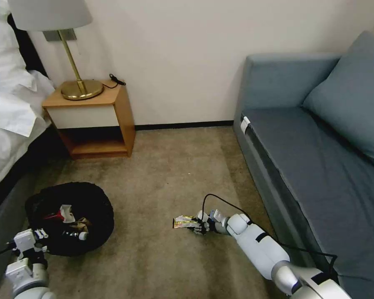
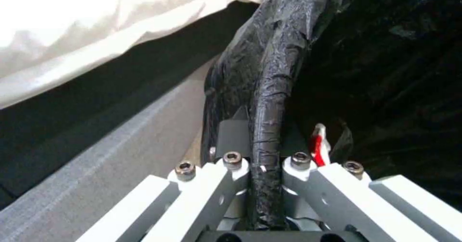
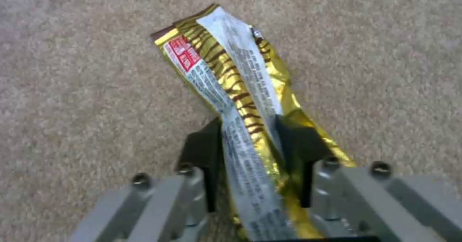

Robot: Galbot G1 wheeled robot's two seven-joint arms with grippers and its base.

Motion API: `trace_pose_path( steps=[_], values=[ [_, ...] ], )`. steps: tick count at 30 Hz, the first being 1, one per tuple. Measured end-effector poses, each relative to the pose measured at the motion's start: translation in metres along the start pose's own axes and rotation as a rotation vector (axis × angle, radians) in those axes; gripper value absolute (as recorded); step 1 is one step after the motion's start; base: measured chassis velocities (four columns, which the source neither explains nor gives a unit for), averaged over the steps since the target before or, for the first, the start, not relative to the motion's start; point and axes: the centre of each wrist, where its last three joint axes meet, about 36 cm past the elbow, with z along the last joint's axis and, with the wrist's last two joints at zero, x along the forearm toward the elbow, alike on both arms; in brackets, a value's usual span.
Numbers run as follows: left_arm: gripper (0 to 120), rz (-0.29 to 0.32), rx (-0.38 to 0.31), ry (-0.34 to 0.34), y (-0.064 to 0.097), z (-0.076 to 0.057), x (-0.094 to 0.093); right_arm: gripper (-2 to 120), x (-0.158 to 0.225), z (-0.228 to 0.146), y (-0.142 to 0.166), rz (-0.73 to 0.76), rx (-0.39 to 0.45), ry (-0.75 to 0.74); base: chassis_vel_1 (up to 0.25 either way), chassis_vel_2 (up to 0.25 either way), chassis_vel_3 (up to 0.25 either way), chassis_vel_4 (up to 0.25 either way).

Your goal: Pick up the trash bin, then pick up the garbage on the floor and place it into the trash bin.

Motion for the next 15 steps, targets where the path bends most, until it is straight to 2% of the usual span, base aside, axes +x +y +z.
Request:
trace_pose_path(
  steps=[2, 5, 6, 8, 15],
  values=[
    [4, 0.0, -0.001, 0.001, 0.001, 0.0, 0.001, 24, 0.0, 0.0, 0.0, 0.0, 0.0, -0.001, 0.0, 0.0, 0.0, 0.0],
    [4, -0.002, -0.001, 0.0, 0.002, 0.001, 0.001, 9, 0.0, -0.003, 0.001, 0.001, 0.003, -0.009, 0.0, 0.0, 0.0, 0.0],
    [4, -0.002, -0.001, 0.0, 0.002, 0.001, 0.001, 9, 0.0, -0.003, 0.001, 0.001, 0.003, -0.009, 0.0, 0.0, 0.0, 0.0],
    [4, -0.002, 0.0, -0.001, 0.003, 0.0, 0.002, 1, 0.0, -0.006, 0.001, 0.003, 0.004, -0.019, 0.0, 0.0, 0.0, 0.0],
    [4, 0.008, 0.007, -0.007, 0.0, 0.0, 0.008, 0, 0.001, -0.025, 0.007, 0.002, -0.002, -0.103, 0.0, 0.0, 0.0, 0.0]
  ],
)
